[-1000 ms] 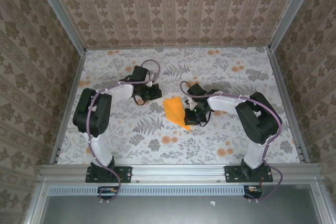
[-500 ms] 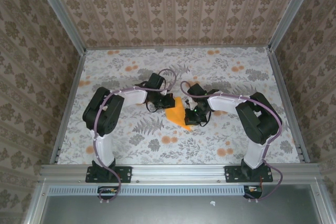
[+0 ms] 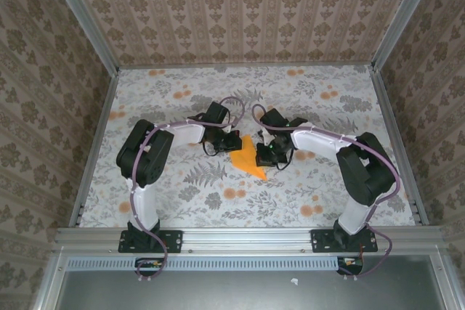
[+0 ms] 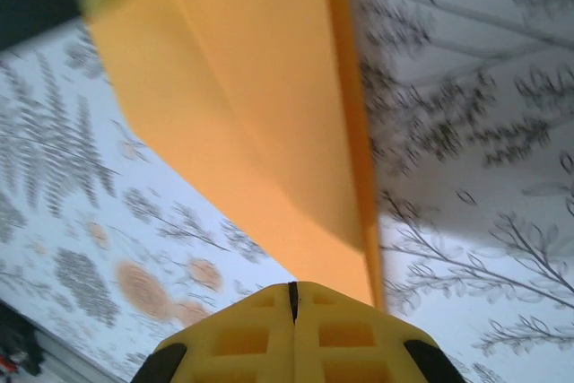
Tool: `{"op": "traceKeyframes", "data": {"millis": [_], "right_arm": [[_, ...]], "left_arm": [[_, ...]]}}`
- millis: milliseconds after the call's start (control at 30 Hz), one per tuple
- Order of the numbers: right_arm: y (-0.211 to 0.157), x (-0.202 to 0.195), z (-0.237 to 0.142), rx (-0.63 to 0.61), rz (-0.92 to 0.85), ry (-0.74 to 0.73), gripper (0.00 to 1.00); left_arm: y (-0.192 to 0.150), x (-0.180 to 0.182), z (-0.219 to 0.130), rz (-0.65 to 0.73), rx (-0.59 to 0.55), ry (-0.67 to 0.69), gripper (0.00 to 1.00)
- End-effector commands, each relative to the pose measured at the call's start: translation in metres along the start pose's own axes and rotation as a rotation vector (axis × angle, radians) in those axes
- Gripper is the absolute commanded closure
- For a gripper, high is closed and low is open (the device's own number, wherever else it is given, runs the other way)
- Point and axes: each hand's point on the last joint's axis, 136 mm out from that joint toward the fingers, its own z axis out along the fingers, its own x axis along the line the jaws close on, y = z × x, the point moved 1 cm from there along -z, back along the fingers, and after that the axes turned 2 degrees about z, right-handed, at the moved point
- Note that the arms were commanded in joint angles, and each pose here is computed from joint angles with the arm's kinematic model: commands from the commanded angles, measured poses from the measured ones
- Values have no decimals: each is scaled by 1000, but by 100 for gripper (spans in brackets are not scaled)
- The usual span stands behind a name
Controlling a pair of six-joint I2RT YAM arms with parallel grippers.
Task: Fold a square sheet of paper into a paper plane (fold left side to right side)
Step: Fourth fold the wing at the center of the table.
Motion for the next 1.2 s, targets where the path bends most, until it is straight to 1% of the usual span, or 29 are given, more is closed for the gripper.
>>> {"op": "traceKeyframes", "data": {"millis": [0,167,267,500,600,933,1167], "right_arm": [[20,18,5,-33,25,62,100],[32,24,25,-21,34,60,100],[31,24,35,6,32,47,100],[13,2,49,71,41,-25,100],[-3,-13,52,121,54,-78,100],[-38,-42,41,175,70,-169,100],[-60,-58,30,180,95,-192,100]], "left_arm": [[-10,18,6,-15,23,65,96],[-10,18,7,-15,24,63,96],[-10,17,6,-12,22,62,96],[-10,19,6,-13,23,68,96],[-11,19,6,-14,24,70,96],[-11,22,5,-12,23,81,97],[-8,22,5,-8,18,80,97]]}}
